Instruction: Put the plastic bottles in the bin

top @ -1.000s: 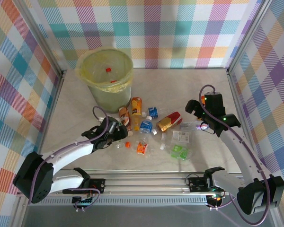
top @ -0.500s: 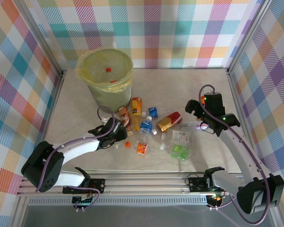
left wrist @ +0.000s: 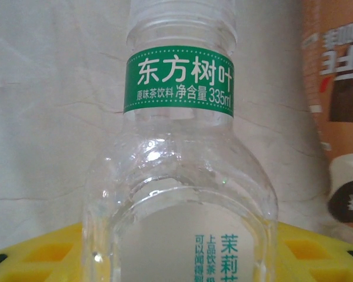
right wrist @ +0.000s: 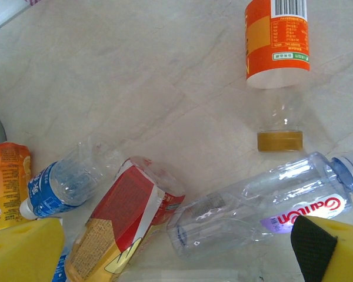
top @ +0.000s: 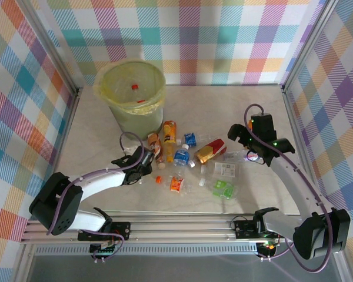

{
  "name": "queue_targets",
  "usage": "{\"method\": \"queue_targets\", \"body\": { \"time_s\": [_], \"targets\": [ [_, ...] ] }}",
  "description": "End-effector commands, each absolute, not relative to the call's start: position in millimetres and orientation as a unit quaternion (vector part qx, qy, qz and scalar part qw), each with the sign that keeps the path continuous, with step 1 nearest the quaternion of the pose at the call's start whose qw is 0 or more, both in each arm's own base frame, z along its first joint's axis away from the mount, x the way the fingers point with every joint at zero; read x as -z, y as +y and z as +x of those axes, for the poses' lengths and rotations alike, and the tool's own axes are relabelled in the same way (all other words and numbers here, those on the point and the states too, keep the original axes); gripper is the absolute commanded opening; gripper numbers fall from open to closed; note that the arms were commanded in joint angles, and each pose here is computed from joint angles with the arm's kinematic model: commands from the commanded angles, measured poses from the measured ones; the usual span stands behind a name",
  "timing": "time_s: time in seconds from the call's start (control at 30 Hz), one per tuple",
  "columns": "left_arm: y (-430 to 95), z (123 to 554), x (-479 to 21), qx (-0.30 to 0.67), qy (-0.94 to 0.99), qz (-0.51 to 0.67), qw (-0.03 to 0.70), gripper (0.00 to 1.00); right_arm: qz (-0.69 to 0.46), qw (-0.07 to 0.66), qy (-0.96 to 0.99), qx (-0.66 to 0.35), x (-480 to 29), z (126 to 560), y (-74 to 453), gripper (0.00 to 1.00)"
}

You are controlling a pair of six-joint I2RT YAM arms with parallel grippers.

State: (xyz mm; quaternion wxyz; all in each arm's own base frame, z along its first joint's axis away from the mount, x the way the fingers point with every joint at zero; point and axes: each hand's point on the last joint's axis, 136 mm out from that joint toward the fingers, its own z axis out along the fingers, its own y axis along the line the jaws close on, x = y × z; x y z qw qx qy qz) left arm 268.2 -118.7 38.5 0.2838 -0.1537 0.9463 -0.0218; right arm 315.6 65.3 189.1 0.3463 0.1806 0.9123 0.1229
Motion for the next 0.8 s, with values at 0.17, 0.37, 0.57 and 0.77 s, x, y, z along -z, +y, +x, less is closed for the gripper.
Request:
{"method": "queue_targets", "body": {
  "time_s": [0.17,0.37,0.57,0.77],
  "targets": [
    [-66.1,245.6,-94.0,-0.038,0.913,-0.215,0.345,0.49,0.185,0.363,0.901,-0.151,-203.4,326.0,74.5,1.00],
    [-32.1,241.7,-163.1,-0.048,0.871,-0.234,0.430,0.49,0.180,0.357,0.902,-0.164,-201.5,330.1,80.7,1.00],
    [-3.9,241.9,-250.2,-0.055,0.819,-0.237,0.520,0.49,0.177,0.355,0.903,-0.164,-199.7,330.2,81.7,1.00],
    [-6.1,255.8,-327.0,-0.038,0.779,-0.206,0.591,0.47,0.176,0.351,0.905,-0.163,-197.5,328.0,81.4,1.00]
  ]
}}
